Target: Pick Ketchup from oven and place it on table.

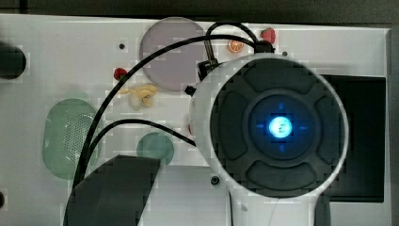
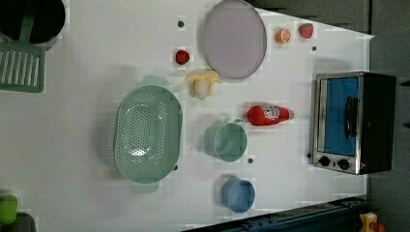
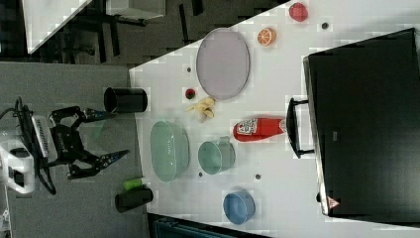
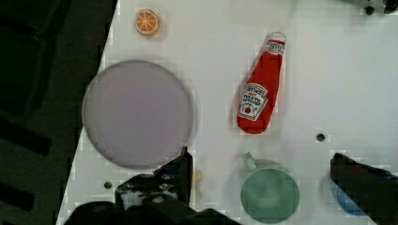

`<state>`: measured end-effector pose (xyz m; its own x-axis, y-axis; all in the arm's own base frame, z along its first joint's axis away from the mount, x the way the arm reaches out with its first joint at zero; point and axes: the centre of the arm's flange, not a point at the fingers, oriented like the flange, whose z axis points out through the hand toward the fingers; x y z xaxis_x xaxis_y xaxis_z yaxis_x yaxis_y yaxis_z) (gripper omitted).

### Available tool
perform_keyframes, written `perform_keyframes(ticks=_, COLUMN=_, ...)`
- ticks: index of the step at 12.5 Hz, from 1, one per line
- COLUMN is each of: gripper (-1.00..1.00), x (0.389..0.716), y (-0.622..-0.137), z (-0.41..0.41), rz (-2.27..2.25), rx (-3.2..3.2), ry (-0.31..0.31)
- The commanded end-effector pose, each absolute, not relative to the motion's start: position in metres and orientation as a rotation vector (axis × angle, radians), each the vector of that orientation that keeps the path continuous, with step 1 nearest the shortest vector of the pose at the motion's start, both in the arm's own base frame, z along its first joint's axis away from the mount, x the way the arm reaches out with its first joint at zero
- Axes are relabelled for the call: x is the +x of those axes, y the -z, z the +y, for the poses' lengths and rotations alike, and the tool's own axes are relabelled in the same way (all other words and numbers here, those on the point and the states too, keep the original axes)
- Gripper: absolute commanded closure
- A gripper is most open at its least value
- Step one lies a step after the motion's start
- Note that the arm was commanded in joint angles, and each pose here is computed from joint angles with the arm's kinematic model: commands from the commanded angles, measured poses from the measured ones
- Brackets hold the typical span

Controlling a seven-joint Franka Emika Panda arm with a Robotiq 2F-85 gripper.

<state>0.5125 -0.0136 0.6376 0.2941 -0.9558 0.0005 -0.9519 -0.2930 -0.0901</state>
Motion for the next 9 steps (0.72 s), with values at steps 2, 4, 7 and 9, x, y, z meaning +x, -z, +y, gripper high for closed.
perform_keyframes(ticks=2, gripper=-1.0, x=0.5308, y=-0.5931, z=-0.0304, rz=1.922, rx=-2.475, ry=0.001)
perform_keyframes(ticks=4, gripper=-1.0, x=0.5318, y=-0.5907, z=-0.0304, rz=1.924, rx=-2.477, ry=-0.005)
perform_keyframes(ticks=7, gripper=-1.0, x=0.5319, y=-0.5901, z=-0.0304, rz=1.924, rx=-2.477, ry=-0.007)
perform_keyframes(ticks=9, gripper=-1.0, x=0.5319, y=-0.5901, z=-0.0304, rz=1.924, rx=-2.477, ry=-0.007)
